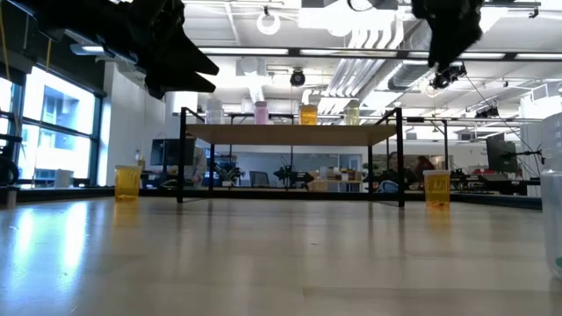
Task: Pick and place medicine bottles onto shelf by color
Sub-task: Put the right orange pill bottle on the shelf aligned with the other orange pill bottle
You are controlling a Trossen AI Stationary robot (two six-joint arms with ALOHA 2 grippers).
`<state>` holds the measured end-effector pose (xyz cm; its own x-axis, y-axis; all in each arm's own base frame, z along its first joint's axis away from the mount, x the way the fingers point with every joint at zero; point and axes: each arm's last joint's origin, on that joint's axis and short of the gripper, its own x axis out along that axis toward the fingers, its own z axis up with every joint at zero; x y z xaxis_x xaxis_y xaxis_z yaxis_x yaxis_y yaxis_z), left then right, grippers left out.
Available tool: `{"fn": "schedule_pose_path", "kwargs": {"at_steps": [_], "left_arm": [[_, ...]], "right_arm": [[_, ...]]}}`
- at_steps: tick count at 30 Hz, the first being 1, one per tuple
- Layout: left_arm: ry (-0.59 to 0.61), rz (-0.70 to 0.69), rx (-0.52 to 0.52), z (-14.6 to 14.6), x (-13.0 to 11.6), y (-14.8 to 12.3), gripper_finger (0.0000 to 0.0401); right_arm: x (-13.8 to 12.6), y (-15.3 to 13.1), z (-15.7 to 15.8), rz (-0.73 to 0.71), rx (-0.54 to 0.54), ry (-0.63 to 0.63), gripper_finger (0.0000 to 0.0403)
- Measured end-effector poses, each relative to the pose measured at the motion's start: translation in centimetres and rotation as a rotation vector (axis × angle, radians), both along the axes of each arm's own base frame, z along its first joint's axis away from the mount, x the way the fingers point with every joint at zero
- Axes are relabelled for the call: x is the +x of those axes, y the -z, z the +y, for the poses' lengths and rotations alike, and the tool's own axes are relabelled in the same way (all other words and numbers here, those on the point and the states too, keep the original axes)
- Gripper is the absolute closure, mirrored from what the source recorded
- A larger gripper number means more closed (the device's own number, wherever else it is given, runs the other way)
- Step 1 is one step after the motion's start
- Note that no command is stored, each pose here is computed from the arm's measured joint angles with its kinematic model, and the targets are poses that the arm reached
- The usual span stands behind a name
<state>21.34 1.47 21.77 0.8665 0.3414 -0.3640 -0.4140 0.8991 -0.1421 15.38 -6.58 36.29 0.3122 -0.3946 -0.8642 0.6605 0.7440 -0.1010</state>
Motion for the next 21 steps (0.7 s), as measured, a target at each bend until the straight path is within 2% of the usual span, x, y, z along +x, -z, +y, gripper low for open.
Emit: {"fn": "schedule_pose_path", "kwargs": {"at_steps": [9,21], "left_arm": [[-0.001,-0.001,-0.003,0.0,0.0,0.0,0.017],[-0.001,-0.002,-0.003,0.0,0.0,0.0,0.017]], "right_arm": [[-2.4,6.1,0.9,-0.008,0.045,0.051,0.0121],[-3.4,12.3,1.4,0.037,0.148,0.161,0.0121]]}}
